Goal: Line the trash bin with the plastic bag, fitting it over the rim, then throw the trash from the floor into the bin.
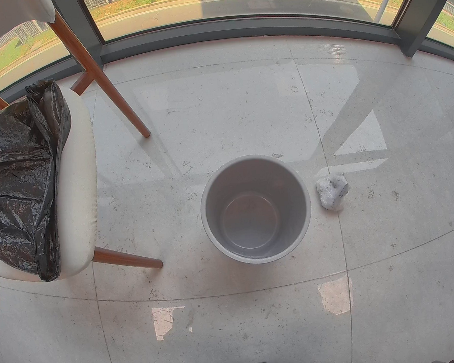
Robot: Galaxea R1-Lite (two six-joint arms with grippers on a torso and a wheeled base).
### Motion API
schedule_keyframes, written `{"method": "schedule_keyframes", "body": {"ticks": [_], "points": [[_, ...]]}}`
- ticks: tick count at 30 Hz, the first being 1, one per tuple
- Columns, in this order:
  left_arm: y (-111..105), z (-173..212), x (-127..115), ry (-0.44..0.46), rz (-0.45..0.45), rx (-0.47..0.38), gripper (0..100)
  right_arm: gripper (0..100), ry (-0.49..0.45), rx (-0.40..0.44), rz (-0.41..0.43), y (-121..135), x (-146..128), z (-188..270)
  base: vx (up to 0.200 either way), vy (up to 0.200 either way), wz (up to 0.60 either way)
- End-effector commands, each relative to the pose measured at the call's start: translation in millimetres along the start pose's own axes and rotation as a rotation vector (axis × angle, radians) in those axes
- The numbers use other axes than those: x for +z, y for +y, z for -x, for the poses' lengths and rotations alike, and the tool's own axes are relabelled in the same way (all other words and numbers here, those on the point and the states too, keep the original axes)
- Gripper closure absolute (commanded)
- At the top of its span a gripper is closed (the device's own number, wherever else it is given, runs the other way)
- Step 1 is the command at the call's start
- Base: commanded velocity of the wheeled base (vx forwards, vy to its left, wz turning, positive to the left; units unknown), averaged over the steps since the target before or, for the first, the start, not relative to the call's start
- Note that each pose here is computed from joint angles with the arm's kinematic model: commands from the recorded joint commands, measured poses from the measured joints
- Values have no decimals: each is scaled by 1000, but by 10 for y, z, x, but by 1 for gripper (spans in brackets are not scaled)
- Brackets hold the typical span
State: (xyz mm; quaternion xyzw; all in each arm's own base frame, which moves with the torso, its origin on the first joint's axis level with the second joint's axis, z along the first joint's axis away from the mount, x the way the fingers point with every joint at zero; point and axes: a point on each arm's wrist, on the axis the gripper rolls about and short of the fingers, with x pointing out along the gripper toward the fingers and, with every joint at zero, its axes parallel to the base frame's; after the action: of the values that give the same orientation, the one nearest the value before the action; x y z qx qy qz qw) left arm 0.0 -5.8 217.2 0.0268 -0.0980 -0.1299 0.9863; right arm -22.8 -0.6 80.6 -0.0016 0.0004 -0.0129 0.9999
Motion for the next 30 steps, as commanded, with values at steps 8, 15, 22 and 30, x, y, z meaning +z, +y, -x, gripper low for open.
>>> {"method": "schedule_keyframes", "body": {"ticks": [8, 15, 22, 30], "points": [[406, -1607, 83, 372, 74, -38, 0, 0, 5, 1, -3, 0, -50, -5, 0, 0, 0], [494, -2133, -123, 371, 15, 35, 0, 0, 5, 1, -3, 0, -50, -5, 0, 0, 0], [554, -2498, -156, 315, -10, 92, 0, 0, 5, 1, -3, 0, -50, -5, 0, 0, 0], [535, -2512, -129, 307, -21, 133, 0, 0, 5, 1, -3, 0, -50, -5, 0, 0, 0]]}}
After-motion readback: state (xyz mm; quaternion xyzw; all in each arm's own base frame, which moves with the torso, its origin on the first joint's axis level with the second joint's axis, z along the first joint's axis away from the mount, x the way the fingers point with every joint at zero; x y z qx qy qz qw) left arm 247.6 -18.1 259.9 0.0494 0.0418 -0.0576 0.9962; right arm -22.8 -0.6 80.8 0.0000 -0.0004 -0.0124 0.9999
